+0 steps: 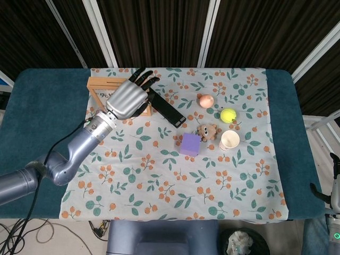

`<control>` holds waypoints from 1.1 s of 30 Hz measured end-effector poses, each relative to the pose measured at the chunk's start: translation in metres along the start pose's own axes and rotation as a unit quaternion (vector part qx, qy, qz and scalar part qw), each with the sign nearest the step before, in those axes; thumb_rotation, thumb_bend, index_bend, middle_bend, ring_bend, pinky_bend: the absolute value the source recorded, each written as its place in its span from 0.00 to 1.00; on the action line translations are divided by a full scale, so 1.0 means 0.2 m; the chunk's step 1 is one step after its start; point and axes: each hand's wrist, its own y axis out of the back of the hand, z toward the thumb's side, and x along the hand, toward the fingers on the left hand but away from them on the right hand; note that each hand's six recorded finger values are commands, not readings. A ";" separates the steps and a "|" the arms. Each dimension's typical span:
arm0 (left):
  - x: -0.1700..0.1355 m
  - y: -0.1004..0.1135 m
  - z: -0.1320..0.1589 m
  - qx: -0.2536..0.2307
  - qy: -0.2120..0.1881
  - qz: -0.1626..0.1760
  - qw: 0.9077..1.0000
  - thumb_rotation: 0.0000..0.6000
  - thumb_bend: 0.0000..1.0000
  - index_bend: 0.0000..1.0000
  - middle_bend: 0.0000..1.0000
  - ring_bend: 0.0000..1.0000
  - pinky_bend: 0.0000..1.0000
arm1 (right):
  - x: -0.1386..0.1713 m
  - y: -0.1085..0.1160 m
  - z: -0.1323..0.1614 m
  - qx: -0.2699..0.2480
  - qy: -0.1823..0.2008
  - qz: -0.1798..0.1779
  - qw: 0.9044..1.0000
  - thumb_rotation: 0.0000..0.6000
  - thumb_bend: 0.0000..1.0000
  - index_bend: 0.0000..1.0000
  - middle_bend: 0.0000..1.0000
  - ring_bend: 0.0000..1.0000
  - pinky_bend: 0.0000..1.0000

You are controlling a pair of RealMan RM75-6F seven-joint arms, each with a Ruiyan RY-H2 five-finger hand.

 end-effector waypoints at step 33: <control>0.23 -0.12 -0.52 0.107 0.159 -0.017 0.981 1.00 0.48 0.68 0.13 0.00 0.00 | 0.02 0.02 0.08 -0.002 0.085 -0.017 0.996 1.00 0.26 0.13 0.03 0.00 0.00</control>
